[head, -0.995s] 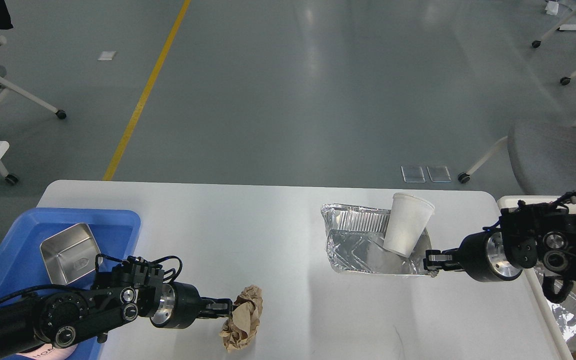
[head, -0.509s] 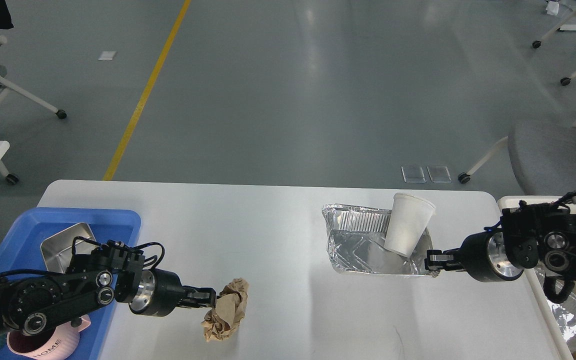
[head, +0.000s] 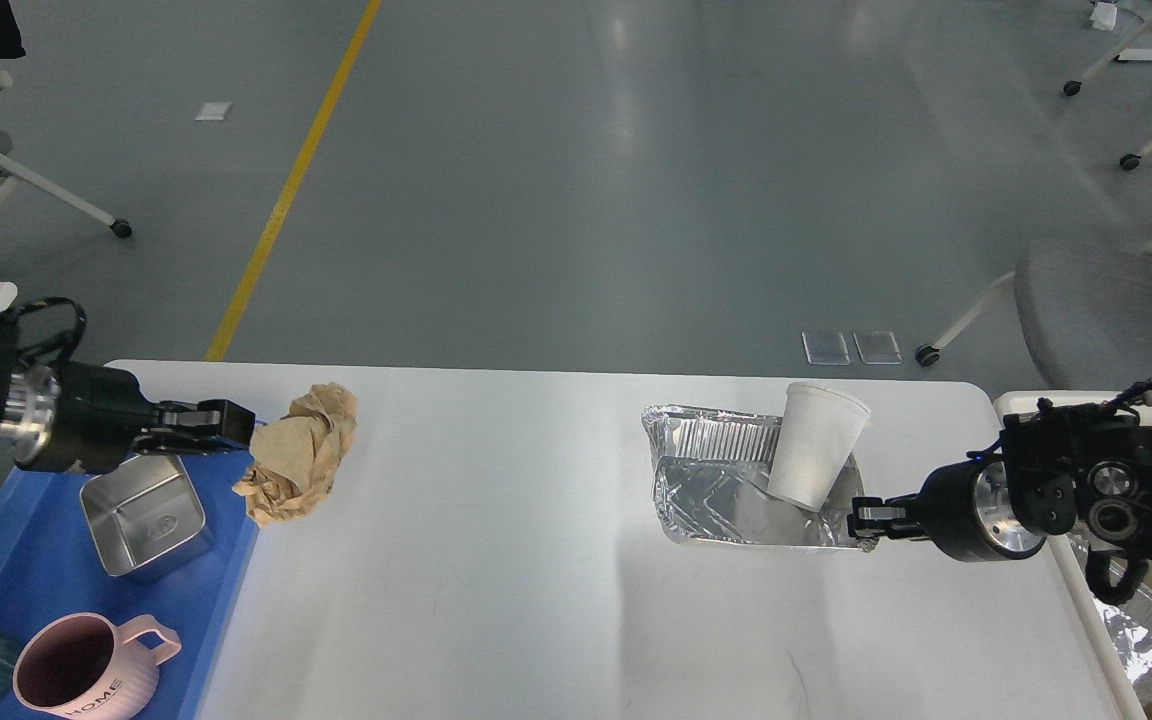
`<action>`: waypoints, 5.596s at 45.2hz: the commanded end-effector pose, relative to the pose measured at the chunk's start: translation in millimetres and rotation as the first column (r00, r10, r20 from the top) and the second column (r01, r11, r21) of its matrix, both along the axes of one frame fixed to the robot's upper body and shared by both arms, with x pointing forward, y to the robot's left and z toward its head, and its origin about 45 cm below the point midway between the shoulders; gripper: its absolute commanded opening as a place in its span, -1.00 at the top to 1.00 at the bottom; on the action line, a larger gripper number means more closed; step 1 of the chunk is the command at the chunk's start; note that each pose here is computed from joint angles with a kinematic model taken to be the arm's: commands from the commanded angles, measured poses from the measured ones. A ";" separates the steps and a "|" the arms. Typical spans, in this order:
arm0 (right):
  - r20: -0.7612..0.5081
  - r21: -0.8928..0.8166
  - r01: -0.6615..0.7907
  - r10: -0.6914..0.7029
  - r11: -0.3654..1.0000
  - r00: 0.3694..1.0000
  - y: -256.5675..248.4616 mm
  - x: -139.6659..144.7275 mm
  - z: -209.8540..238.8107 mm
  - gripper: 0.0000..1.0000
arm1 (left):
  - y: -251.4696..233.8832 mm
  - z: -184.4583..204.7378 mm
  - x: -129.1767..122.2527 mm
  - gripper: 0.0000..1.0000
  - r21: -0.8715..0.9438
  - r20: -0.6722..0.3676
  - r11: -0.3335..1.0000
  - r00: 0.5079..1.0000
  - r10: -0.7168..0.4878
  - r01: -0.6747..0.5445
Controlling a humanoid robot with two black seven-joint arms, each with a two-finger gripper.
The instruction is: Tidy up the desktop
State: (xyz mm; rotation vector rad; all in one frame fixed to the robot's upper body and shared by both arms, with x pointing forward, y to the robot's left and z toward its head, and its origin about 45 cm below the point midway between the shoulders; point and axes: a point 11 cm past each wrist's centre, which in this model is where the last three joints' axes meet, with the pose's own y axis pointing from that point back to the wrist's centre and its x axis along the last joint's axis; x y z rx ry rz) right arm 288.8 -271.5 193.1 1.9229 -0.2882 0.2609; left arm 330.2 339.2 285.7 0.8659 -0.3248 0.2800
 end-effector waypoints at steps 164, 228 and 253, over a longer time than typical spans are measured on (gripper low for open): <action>0.148 0.085 0.287 -0.297 0.954 0.943 -70.1 59.1 51.7 1.00 | -235.3 27.3 152.5 -0.91 -0.754 -0.043 0.605 0.939 0.341 -0.254; 0.050 -0.069 0.977 -0.977 0.203 0.206 -329.0 -70.9 -91.3 1.00 | -41.4 -17.7 176.5 -0.91 -0.761 -0.555 -0.168 0.495 0.669 -0.626; 0.046 -0.050 0.985 -0.984 0.168 0.170 -330.1 -91.0 -114.8 0.00 | -36.4 -26.3 172.4 -0.91 -0.760 -0.557 -0.180 0.483 0.676 -0.625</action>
